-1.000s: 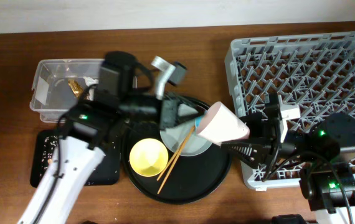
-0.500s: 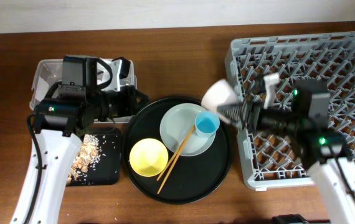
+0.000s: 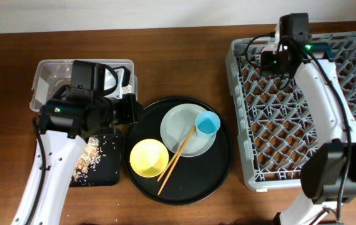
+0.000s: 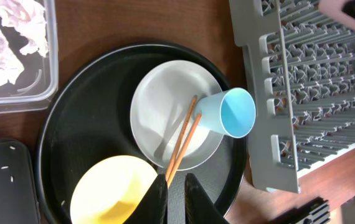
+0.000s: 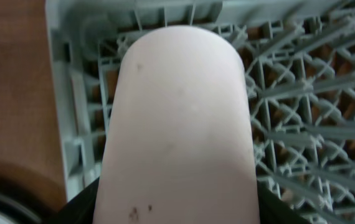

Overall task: Sort waste into correct bins and load items into the dishwasher rack
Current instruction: 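Place the pink cup upside down in the rack with the right gripper, then grasp the blue cup with the left gripper and lift it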

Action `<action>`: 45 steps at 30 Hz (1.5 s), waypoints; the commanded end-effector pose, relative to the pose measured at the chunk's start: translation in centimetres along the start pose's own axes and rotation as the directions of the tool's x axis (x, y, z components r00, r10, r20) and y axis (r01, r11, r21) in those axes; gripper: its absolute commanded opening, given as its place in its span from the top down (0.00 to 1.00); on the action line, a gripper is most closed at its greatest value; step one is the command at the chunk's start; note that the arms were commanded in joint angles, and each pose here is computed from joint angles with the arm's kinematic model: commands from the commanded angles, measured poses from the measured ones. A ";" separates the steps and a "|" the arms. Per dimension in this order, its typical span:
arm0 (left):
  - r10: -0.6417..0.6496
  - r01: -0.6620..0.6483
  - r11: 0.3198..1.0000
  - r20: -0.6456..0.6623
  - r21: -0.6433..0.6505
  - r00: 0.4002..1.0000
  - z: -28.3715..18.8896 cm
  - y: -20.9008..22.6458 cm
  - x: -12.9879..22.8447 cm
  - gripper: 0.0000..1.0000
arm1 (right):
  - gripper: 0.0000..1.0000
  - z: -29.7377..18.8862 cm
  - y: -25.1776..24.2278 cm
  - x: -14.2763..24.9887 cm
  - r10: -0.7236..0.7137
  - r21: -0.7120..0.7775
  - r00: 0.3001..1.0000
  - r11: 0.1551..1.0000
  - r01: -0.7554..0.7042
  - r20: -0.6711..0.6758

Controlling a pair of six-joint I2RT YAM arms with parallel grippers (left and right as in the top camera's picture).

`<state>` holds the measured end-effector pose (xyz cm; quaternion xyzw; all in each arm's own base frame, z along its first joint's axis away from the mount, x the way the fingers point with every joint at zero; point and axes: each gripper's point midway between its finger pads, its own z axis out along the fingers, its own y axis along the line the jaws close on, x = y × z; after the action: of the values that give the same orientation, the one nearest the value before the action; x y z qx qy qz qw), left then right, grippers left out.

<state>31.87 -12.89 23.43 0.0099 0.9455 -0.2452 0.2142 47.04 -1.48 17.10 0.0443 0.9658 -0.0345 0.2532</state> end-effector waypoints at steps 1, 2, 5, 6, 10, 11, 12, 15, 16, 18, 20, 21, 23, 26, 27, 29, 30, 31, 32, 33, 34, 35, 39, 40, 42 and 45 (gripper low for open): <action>0.036 -0.036 0.999 -0.019 -0.014 0.999 0.6 -0.3 0.7 0.89 | 0.54 1.5 -0.5 -0.5 -0.010 0.030 1.000 1.000 0.010 0.004; 0.042 -0.042 0.999 -0.021 -0.016 0.999 0.7 -0.4 0.7 0.89 | 0.54 2.2 -0.5 -0.2 -0.012 0.032 1.000 0.999 0.012 -0.011; 0.048 -0.049 0.998 -0.018 -0.036 0.999 0.7 -0.3 0.7 0.89 | 0.53 3.5 -1.0 0.4 -0.015 0.071 0.999 0.997 0.018 -0.043; 0.048 -0.049 0.998 -0.018 -0.036 0.999 0.7 -0.3 0.7 0.89 | 0.54 3.7 -1.2 0.6 -0.013 0.077 0.999 0.997 0.017 -0.052; 0.048 -0.049 0.998 -0.018 -0.036 0.999 0.7 -0.3 0.7 0.89 | 0.30 4.9 -2.3 1.7 0.005 0.086 0.995 0.996 0.003 -0.097; 0.048 -0.049 0.998 -0.019 -0.035 0.999 0.7 -0.3 0.7 0.89 | 0.22 4.9 -1.9 1.8 0.005 0.065 0.995 0.998 0.001 -0.100; 0.048 -0.049 0.998 -0.019 -0.035 0.999 0.7 -0.3 0.7 0.89 | 0.18 4.8 -1.6 1.8 0.005 0.047 0.995 0.999 0.000 -0.101; 0.047 -0.047 0.998 -0.022 -0.036 0.999 0.7 -0.3 0.8 0.89 | 0.09 4.0 -1.5 1.5 0.005 0.039 0.994 0.999 -0.001 -0.106; 0.046 -0.047 0.998 -0.024 -0.037 0.999 0.7 -0.2 0.9 0.89 | 0.09 3.5 -1.5 1.2 0.005 0.039 0.994 0.999 -0.001 -0.105; 0.045 -0.046 0.998 -0.026 -0.037 0.999 0.7 -0.2 0.9 0.89 | 0.13 2.3 -1.6 0.6 0.005 0.039 0.994 0.999 -0.001 -0.106; 0.045 -0.046 0.998 -0.026 -0.037 0.999 0.7 -0.2 0.9 0.89 | 0.14 1.1 -1.3 0.1 0.005 0.018 0.994 1.000 -0.003 -0.107; 0.045 -0.046 0.998 -0.027 -0.038 0.999 0.7 -0.2 0.9 0.89 | 0.14 0.4 -0.5 0.0 0.004 -0.028 0.994 1.000 -0.007 -0.109; 0.044 -0.045 0.998 -0.029 -0.039 0.999 0.7 -0.2 1.0 0.89 | 0.17 -1.6 2.3 -0.1 -0.034 -0.199 0.993 0.980 0.010 -0.117; 0.044 -0.045 0.998 -0.029 -0.038 0.999 0.7 -0.2 1.0 0.90 | 0.22 -6.8 8.0 1.9 -0.175 -0.524 0.977 0.847 0.086 -0.122; 0.044 -0.045 0.998 -0.031 -0.033 0.999 0.7 -0.3 1.0 0.90 | 0.26 -7.9 8.4 2.6 -0.188 -0.536 0.973 0.839 0.089 -0.133; 0.058 -0.057 0.998 -0.045 0.005 0.997 0.9 -1.3 1.4 0.89 | 0.26 -9.5 8.6 3.5 -0.199 -0.539 0.969 0.838 0.090 -0.148; 0.066 -0.065 0.998 -0.056 0.019 0.996 1.1 -2.2 1.9 0.87 | 0.25 -10.0 8.5 3.8 -0.196 -0.537 0.968 0.839 0.084 -0.155; 0.074 -0.073 0.997 -0.063 0.029 0.995 1.3 -2.9 2.2 0.85 | 0.25 -10.5 8.3 4.0 -0.194 -0.534 0.968 0.842 0.081 -0.159; 0.088 -0.085 0.995 -0.070 0.043 0.994 1.7 -3.9 2.6 0.83 | 0.22 -10.9 7.8 4.2 -0.181 -0.520 0.969 0.852 0.068 -0.170; 0.090 -0.088 0.995 -0.069 0.040 0.994 2.1 -4.6 2.7 0.80 | 0.21 -11.0 7.1 4.3 -0.157 -0.486 0.970 0.873 0.048 -0.187; 0.080 -0.080 0.997 -0.058 0.012 0.995 2.8 -5.1 2.6 0.76 | 0.20 -11.1 6.2 4.6 -0.141 -0.442 0.969 0.896 0.038 -0.203; 0.075 -0.076 0.997 -0.036 -0.024 0.997 3.7 -5.6 2.4 0.71 | 0.20 -11.1 5.2 5.0 -0.136 -0.398 0.966 0.917 0.038 -0.222; 0.159 -0.160 0.986 -0.029 -0.045 0.987 9.3 -9.0 3.0 0.59 | 0.18 -11.5 3.3 7.3 -0.127 -0.331 0.939 0.944 0.014 -0.321; 0.176 -0.178 0.982 -0.041 -0.057 0.984 10.8 -9.3 3.3 0.59 | 0.18 -11.5 3.1 7.5 -0.127 -0.318 0.935 0.948 0.016 -0.331; 0.193 -0.200 0.975 -0.070 -0.096 0.979 13.7 -9.0 4.0 0.59 | 0.18 -11.5 2.9 7.7 -0.127 -0.307 0.932 0.951 0.018 -0.339; 0.190 -0.206 0.971 -0.132 -0.122 0.973 18.2 -7.9 5.2 0.59 | 0.18 -11.5 2.9 7.7 -0.127 -0.307 0.932 0.951 0.018 -0.339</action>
<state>32.46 -28.92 14.51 0.1178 0.9536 -0.1944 0.1976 35.09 3.53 22.28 -0.0306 0.9899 0.1242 0.0619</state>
